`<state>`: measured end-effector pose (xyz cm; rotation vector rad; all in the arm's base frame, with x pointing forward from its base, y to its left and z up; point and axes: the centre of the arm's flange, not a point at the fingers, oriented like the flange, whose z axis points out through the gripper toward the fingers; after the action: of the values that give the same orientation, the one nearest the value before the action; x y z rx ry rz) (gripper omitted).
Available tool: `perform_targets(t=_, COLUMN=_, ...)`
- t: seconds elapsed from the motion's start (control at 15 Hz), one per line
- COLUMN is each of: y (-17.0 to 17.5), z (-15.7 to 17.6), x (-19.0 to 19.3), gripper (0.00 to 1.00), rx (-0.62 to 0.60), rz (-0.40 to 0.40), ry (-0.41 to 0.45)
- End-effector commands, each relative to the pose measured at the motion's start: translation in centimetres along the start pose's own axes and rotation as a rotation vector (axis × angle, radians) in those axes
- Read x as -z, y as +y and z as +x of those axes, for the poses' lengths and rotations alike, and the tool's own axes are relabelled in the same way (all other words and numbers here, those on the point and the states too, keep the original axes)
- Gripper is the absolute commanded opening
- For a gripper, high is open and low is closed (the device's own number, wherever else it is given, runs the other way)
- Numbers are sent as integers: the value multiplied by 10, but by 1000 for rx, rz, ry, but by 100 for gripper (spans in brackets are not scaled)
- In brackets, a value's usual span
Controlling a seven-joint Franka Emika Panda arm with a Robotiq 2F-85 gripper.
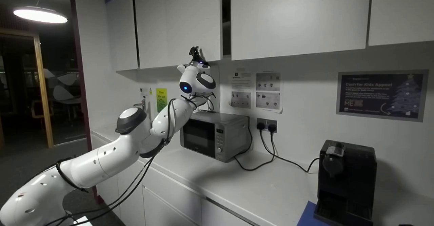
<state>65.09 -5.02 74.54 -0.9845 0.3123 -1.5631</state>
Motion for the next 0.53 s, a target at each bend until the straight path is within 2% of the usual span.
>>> perform_targets(t=0.0, y=-60, z=-34, x=32, gripper=100, rx=28, rz=99, ry=-49)
perform_targets(t=0.47, y=-63, z=-38, x=39, gripper=100, rx=34, rz=114, ry=-80)
